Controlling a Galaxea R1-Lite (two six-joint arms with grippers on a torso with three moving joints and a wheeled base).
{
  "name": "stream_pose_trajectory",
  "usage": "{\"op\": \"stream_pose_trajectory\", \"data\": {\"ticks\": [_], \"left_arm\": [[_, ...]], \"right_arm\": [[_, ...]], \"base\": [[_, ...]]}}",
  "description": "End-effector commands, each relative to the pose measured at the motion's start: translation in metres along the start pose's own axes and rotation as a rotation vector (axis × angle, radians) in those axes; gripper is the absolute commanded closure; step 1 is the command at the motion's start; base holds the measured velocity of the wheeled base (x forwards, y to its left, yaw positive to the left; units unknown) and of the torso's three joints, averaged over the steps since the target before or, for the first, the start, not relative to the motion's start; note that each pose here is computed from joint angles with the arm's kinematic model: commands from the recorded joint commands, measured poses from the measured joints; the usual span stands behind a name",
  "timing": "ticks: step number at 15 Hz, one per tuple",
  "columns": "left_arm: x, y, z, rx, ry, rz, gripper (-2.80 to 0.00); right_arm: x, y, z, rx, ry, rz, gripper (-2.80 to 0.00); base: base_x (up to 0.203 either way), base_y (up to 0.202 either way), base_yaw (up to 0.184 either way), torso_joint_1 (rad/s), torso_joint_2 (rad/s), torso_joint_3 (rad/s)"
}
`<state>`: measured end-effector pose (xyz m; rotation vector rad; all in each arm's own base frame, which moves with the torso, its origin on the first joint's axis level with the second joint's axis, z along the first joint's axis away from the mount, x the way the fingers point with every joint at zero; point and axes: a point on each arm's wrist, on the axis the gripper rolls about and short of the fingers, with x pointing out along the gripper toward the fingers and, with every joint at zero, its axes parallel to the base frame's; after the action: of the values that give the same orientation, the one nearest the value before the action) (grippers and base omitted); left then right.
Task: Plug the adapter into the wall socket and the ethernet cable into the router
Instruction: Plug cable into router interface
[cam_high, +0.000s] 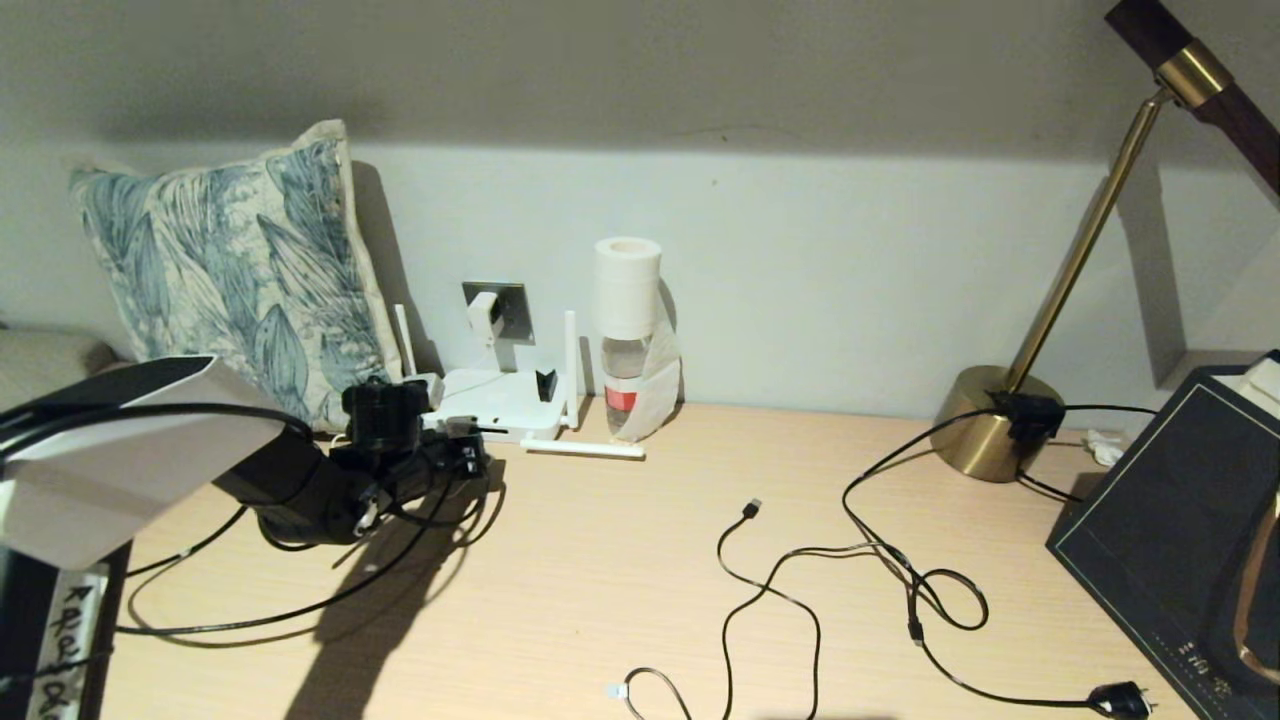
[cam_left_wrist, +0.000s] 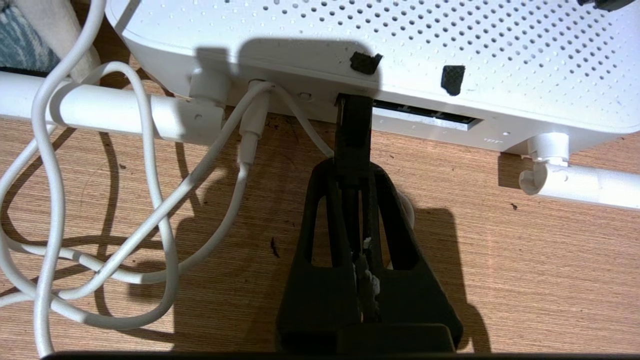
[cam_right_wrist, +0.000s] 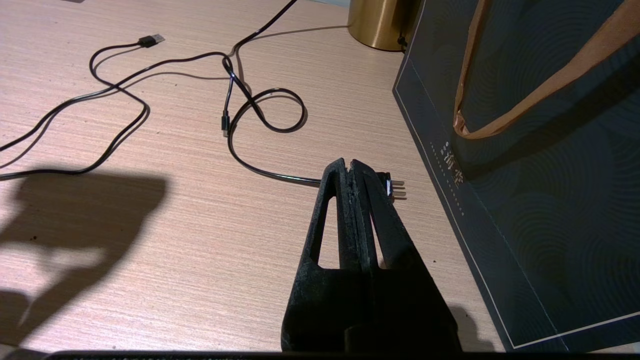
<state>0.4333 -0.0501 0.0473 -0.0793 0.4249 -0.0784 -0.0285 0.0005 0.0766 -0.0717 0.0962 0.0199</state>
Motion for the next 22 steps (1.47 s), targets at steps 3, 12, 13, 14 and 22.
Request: {"op": "stream_pose_trajectory", "data": {"ticks": [3,12,13,14,22], "left_arm": [[0.0034,-0.0004,0.0002,0.0,0.002,0.0,0.0],[0.0065,-0.0001,0.0036,-0.001,-0.005,0.001,0.0],[0.0071,-0.0002,0.0043,-0.001,-0.005,0.001,0.0],[0.0071,-0.0003,0.0046,-0.001,-0.007,0.001,0.0],[0.0083,-0.0005,0.006,-0.001,-0.012,-0.003,0.0]], "right_arm": [[0.0001,0.0,0.0001,-0.001,0.002,0.001,0.0],[0.0001,0.0,-0.0001,-0.001,0.003,0.001,0.0],[0.0001,0.0,0.0,-0.001,0.002,0.001,0.0],[0.0001,0.0,0.0001,-0.001,0.001,0.001,0.0],[0.0001,0.0,0.0001,-0.001,0.001,0.001,0.0]], "base": [[0.0,0.0,0.0,0.0,0.0,0.0],[0.0,0.0,0.0,0.0,0.0,0.0],[0.0,0.0,0.0,0.0,0.0,0.0],[0.0,0.0,0.0,0.0,0.0,0.0],[0.0,0.0,0.0,0.0,0.0,0.0]]}}
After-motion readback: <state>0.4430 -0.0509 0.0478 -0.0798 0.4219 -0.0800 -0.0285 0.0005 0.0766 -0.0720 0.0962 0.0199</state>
